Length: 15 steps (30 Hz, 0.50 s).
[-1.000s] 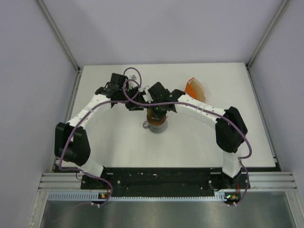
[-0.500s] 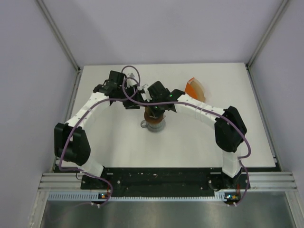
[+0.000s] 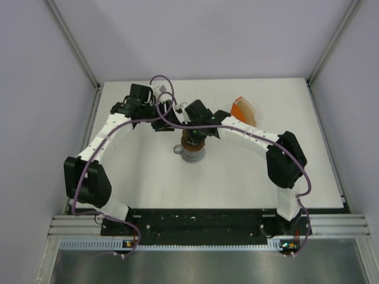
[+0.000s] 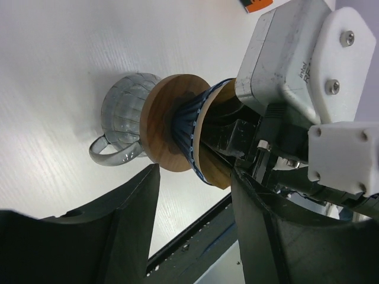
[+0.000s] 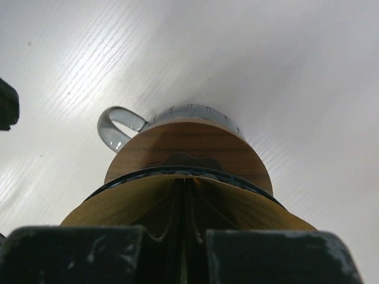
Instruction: Place the coffee filter in the dripper
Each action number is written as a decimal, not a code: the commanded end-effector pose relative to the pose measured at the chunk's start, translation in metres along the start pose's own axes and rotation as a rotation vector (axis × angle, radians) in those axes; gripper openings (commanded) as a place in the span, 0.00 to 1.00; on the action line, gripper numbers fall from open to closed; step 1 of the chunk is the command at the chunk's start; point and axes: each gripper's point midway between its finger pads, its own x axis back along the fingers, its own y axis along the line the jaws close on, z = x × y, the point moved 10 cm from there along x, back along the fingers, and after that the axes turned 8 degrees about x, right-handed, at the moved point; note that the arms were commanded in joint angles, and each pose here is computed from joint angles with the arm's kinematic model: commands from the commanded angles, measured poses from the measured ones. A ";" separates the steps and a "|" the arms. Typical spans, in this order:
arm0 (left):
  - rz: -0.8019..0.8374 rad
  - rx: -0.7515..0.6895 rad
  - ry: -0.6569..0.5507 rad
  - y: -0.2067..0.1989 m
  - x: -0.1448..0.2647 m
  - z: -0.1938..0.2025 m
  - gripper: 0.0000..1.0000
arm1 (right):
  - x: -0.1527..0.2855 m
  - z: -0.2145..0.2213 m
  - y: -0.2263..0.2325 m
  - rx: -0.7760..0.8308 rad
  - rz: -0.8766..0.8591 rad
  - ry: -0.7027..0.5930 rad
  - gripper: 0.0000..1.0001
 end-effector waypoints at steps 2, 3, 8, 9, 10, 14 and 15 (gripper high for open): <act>0.237 -0.127 -0.004 -0.032 0.015 0.002 0.57 | -0.027 0.040 -0.005 -0.003 0.037 0.231 0.00; 0.227 -0.114 -0.004 -0.027 0.010 0.004 0.55 | -0.027 0.038 -0.003 -0.002 0.033 0.226 0.00; 0.180 -0.031 -0.007 -0.009 -0.009 0.010 0.43 | -0.022 0.026 0.002 0.006 0.018 0.193 0.00; 0.176 -0.023 -0.008 -0.008 -0.011 0.009 0.42 | -0.018 0.023 0.003 0.014 0.016 0.182 0.00; 0.176 -0.014 -0.008 -0.008 -0.012 0.008 0.41 | -0.016 0.021 0.003 0.017 0.016 0.173 0.00; 0.183 0.015 -0.002 -0.006 -0.017 0.008 0.38 | -0.009 0.017 0.005 0.027 0.014 0.155 0.00; 0.181 0.014 -0.002 -0.005 -0.018 0.008 0.38 | -0.007 0.016 0.005 0.027 0.014 0.152 0.00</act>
